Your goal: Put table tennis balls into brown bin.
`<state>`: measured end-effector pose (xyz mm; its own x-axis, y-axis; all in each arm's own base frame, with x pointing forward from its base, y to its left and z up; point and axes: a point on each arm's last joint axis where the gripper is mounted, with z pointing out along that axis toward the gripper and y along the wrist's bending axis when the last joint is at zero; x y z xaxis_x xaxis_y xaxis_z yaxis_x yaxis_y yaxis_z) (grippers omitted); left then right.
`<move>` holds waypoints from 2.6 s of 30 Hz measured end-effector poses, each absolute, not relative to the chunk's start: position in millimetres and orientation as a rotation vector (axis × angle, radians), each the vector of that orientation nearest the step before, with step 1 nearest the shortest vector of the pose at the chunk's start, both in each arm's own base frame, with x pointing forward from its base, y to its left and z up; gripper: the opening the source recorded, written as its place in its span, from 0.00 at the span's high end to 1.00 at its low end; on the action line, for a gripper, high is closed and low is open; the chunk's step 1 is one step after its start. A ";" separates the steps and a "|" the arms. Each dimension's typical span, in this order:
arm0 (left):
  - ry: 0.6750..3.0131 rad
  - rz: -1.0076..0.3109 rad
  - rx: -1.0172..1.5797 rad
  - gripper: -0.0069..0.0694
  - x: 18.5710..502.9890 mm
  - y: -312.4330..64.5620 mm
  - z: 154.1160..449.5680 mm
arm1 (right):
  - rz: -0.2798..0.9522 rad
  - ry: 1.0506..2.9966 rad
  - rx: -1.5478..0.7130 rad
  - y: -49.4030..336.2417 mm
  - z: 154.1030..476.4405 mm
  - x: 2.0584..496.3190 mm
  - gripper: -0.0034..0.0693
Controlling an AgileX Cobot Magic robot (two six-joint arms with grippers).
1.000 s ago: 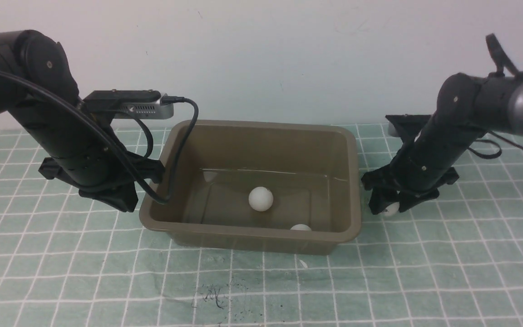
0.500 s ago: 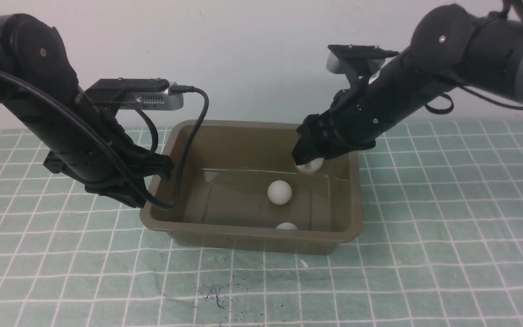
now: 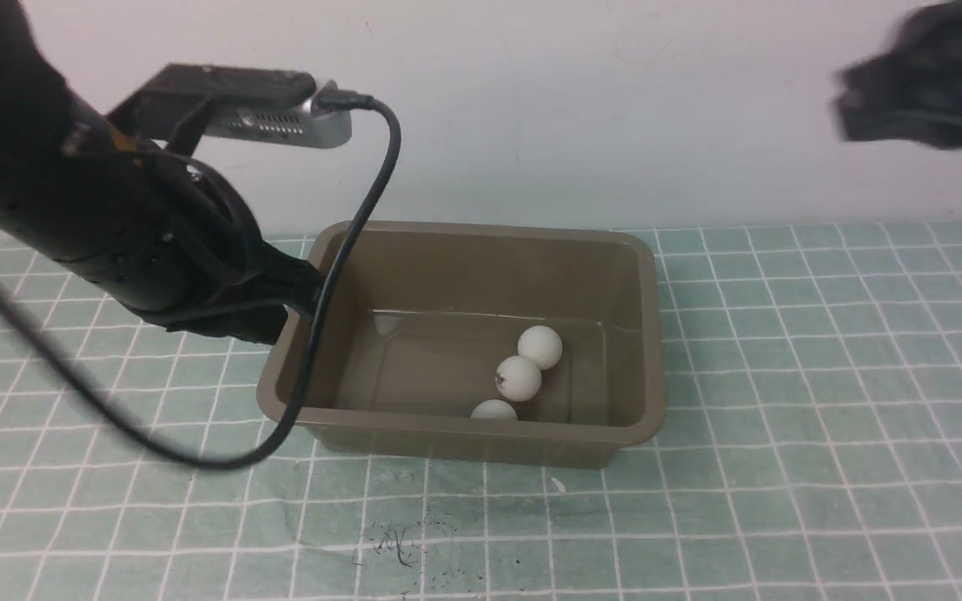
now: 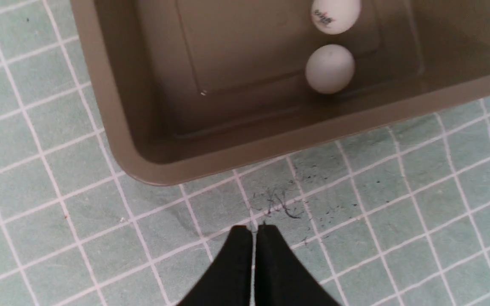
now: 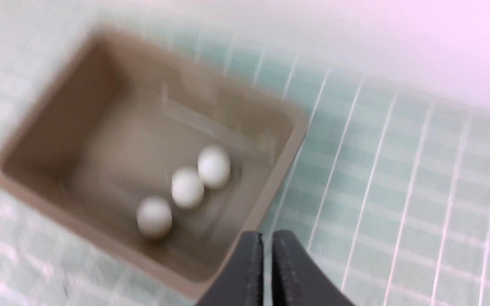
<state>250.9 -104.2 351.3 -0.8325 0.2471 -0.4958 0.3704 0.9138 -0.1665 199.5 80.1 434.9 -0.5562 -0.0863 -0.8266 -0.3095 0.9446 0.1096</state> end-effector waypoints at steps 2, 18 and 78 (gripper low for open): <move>2.515 -0.370 0.459 0.92 234.2 -103.6 362.4 | 0.351 1.963 -0.219 62.9 426.3 158.5 0.97; 2.190 -0.424 0.397 0.92 157.6 -76.8 357.5 | 0.362 1.282 -0.139 2.6 313.8 20.3 0.97; 1.868 -0.076 0.071 0.92 52.5 -5.5 171.4 | 0.301 1.285 -0.165 1.5 312.3 21.3 0.97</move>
